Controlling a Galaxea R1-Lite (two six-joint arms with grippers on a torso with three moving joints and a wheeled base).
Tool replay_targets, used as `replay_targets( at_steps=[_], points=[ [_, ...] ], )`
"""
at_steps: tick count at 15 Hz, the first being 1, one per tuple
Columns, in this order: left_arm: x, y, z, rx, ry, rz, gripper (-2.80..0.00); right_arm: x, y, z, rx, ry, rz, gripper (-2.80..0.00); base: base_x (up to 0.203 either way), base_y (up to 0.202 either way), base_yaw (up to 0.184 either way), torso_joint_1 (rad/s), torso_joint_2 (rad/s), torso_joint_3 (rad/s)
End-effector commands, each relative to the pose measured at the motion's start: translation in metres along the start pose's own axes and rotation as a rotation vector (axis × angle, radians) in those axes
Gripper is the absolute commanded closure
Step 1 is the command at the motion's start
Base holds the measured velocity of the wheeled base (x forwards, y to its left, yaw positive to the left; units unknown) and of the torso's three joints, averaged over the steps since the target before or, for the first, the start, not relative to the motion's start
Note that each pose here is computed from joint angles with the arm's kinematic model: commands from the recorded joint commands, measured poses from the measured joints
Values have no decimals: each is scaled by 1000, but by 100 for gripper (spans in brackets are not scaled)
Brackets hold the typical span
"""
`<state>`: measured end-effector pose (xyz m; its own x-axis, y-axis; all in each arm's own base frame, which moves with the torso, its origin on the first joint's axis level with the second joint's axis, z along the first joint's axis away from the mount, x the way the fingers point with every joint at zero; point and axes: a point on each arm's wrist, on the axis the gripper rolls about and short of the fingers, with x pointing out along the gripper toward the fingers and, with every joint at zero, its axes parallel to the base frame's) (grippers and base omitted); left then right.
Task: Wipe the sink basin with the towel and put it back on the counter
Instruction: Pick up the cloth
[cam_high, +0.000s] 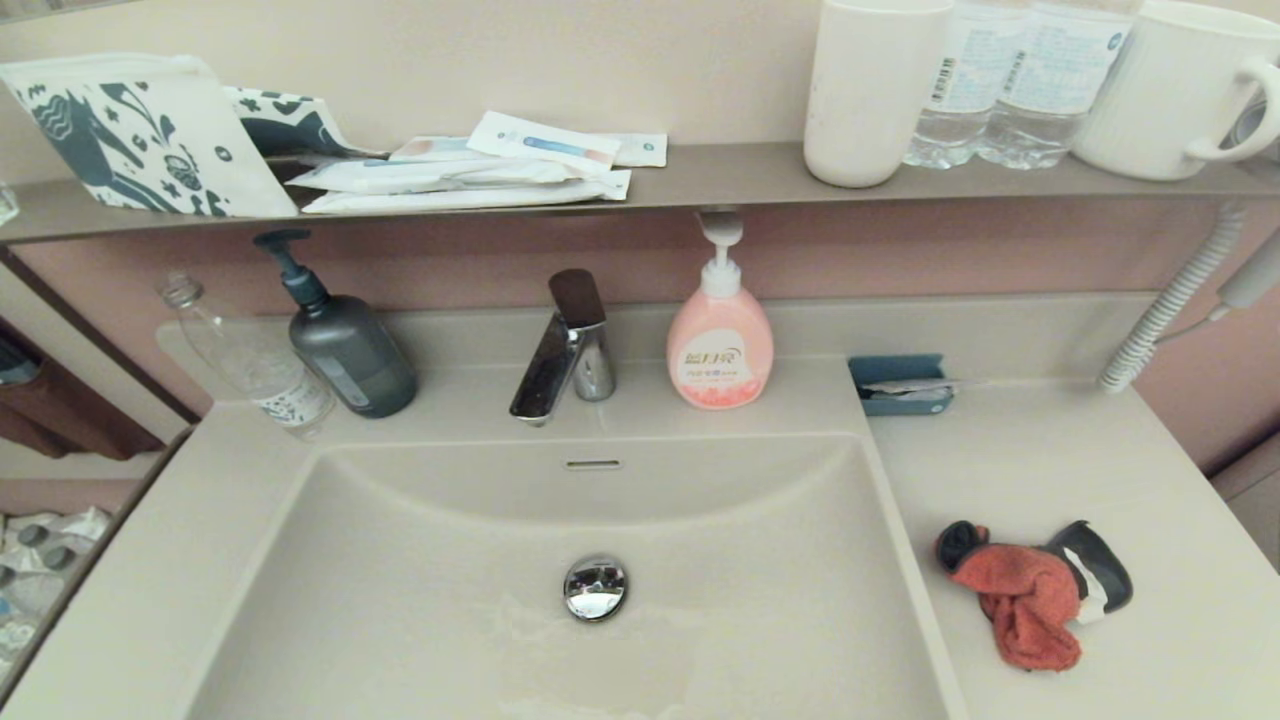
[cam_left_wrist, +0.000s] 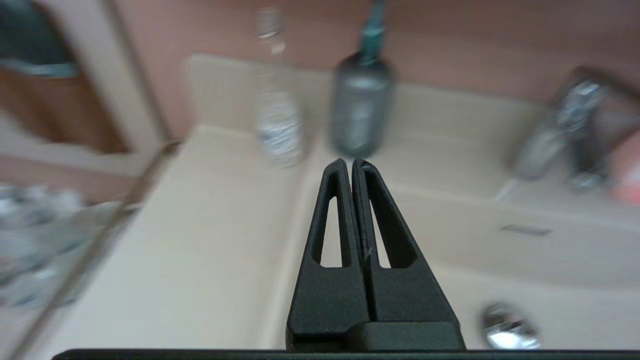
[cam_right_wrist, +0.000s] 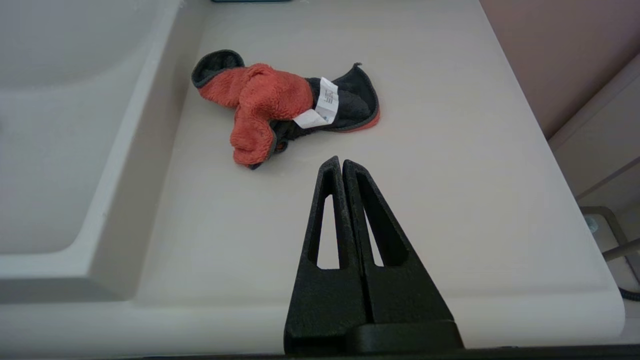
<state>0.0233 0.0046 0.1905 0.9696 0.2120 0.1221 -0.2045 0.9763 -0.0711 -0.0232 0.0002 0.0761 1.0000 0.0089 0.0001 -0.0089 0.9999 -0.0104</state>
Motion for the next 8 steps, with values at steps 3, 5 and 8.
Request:
replay_targets(
  at_steps=[3,5,8],
  points=[
    [-32,11,-32,12,-6,41,0,0,0,0,0,0,0,0,0,0,0,0,0,0],
    [-30,10,-43,-44,35,-6,0,0,0,0,0,2,0,0,0,0,0,0,0,0],
    [-33,10,-49,-52,38,-11,0,0,0,0,0,2,0,0,0,0,0,0,0,0]
  ],
)
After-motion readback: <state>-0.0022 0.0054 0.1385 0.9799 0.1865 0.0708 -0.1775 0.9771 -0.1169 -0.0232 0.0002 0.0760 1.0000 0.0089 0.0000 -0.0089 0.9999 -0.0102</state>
